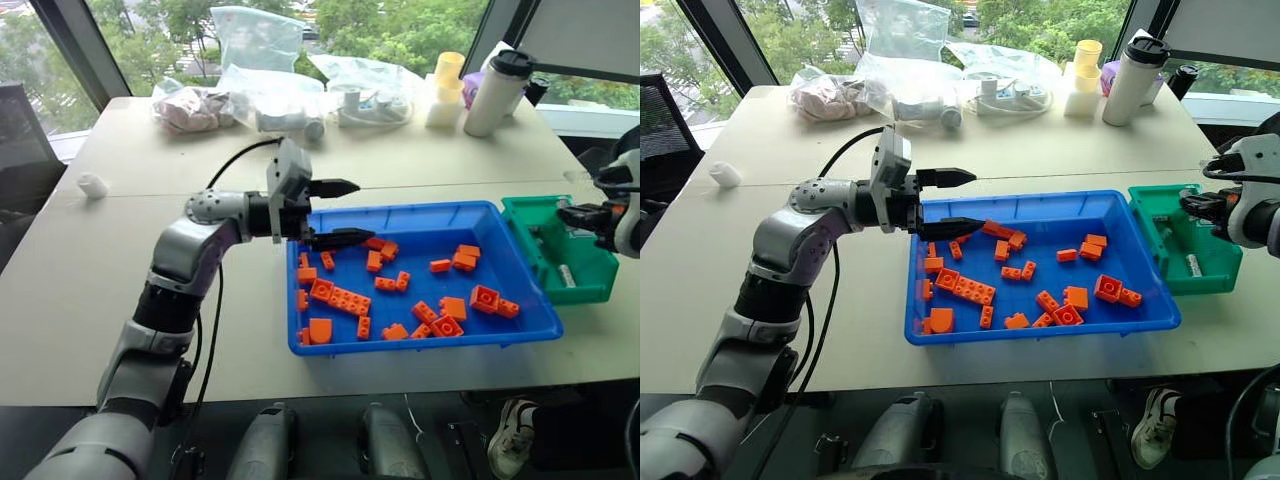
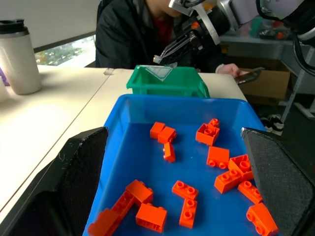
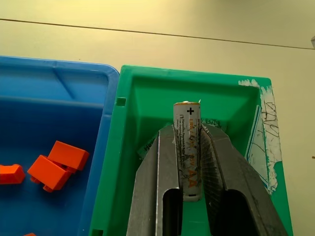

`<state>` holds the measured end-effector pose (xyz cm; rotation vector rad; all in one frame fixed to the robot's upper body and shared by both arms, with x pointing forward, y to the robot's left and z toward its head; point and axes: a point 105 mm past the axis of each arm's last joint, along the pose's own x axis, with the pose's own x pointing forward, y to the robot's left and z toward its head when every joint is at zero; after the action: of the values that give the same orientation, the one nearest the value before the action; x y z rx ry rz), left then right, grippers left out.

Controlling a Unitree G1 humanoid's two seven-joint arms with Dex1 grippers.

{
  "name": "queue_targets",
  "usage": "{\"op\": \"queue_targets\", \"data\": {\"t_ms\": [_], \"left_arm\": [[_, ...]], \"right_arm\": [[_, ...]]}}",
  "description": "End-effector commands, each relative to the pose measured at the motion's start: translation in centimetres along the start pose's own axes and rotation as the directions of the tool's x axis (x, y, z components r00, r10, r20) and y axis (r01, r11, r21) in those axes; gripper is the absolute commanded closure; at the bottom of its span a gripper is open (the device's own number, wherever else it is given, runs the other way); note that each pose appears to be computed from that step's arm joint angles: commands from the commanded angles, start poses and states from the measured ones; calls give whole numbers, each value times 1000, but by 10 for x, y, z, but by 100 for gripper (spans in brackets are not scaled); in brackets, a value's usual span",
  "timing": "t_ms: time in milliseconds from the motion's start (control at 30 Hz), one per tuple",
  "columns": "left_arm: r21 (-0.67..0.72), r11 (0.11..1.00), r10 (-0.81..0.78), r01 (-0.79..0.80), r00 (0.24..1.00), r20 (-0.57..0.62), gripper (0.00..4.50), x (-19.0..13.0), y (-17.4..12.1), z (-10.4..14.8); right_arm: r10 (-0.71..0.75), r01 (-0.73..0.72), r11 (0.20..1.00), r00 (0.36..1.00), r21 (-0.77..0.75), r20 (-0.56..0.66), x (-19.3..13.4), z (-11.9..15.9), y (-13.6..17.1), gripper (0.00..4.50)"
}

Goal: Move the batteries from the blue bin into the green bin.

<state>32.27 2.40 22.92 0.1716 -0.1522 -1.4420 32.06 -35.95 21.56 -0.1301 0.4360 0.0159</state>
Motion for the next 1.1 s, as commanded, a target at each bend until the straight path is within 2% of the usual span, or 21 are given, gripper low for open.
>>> {"op": "queue_targets", "data": {"t_ms": [33,233,267,333,433,567,633,733,867,933,1100], "left_arm": [[76,997,-18,18,1000,-6,0,7,4,6],[92,996,-15,16,1000,-8,0,8,9,6],[95,995,-13,14,1000,-8,0,7,9,6],[99,995,-4,6,1000,-13,0,5,10,6],[102,995,6,-4,1000,-23,0,-1,12,5],[116,993,36,-29,998,-53,0,-14,14,4],[131,983,142,-126,982,-128,0,-53,20,1],[136,971,221,-196,954,-202,0,-87,15,-1],[90,951,309,-295,905,-291,0,-123,-3,-6],[57,925,373,-375,876,-304,0,-135,-9,-7],[-12,875,457,-484,835,-307,0,-145,-21,-15]], "right_arm": [[-44,44,999,998,11,52,-2,9,-9,449],[-64,64,998,997,8,53,0,8,-12,157],[-70,70,998,996,8,56,-1,9,-13,86],[-71,71,997,995,-2,70,-1,11,-13,2],[-37,39,999,993,-17,113,-3,20,-8,2],[108,-90,990,977,-106,185,-8,32,17,2],[290,-236,945,925,-228,246,-29,36,47,2],[362,-280,916,885,-287,293,-51,33,58,2],[428,-357,894,858,-271,285,-70,12,62,2],[497,-447,862,839,-239,222,-72,-4,71,2],[556,-518,826,812,-221,177,-67,-17,79,2]]}}
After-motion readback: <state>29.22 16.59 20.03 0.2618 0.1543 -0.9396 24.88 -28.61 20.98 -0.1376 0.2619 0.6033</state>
